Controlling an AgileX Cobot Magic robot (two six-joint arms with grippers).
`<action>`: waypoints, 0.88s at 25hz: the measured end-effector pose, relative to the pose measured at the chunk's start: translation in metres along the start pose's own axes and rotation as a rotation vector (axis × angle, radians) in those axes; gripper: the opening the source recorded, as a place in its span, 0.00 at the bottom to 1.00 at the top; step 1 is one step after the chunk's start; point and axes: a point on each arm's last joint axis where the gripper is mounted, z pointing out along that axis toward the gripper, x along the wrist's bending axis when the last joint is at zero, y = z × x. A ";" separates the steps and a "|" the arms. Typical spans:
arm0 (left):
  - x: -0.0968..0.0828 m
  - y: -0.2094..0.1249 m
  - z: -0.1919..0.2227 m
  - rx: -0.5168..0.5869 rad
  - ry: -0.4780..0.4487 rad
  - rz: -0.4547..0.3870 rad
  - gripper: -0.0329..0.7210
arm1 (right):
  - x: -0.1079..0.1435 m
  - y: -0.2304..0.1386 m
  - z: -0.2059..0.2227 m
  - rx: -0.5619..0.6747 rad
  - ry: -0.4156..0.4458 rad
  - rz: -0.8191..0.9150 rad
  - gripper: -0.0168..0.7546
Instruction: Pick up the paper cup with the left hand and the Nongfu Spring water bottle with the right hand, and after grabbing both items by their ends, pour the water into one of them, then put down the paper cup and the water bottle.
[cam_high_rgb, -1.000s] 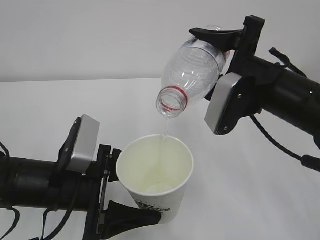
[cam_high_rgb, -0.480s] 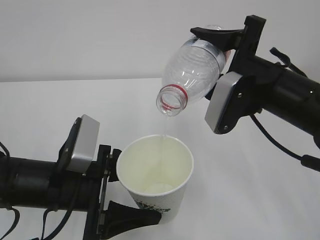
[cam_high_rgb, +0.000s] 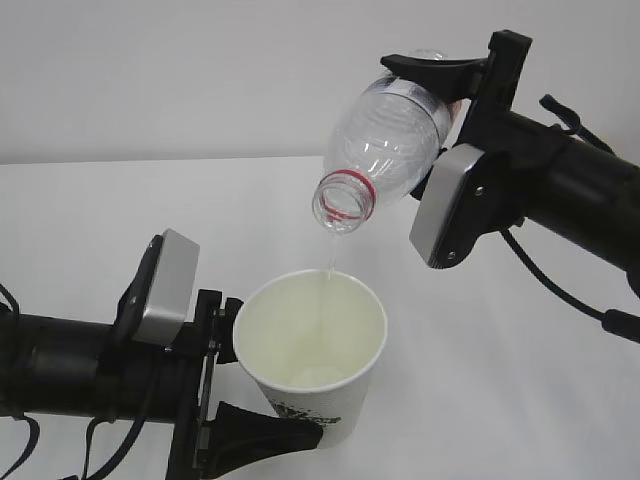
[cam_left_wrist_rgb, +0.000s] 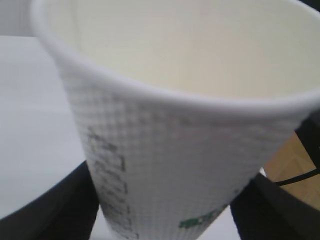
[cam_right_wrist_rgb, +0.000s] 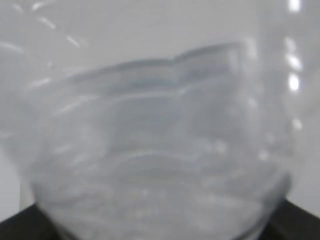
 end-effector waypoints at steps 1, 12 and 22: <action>0.000 0.000 0.000 0.000 0.000 0.000 0.78 | 0.000 0.000 0.000 0.000 0.000 0.000 0.66; 0.000 0.000 0.000 0.000 0.000 0.000 0.78 | 0.000 0.000 0.000 0.000 -0.002 -0.001 0.66; 0.000 0.000 0.000 0.005 0.002 0.000 0.78 | 0.000 0.000 0.000 0.000 -0.004 -0.009 0.66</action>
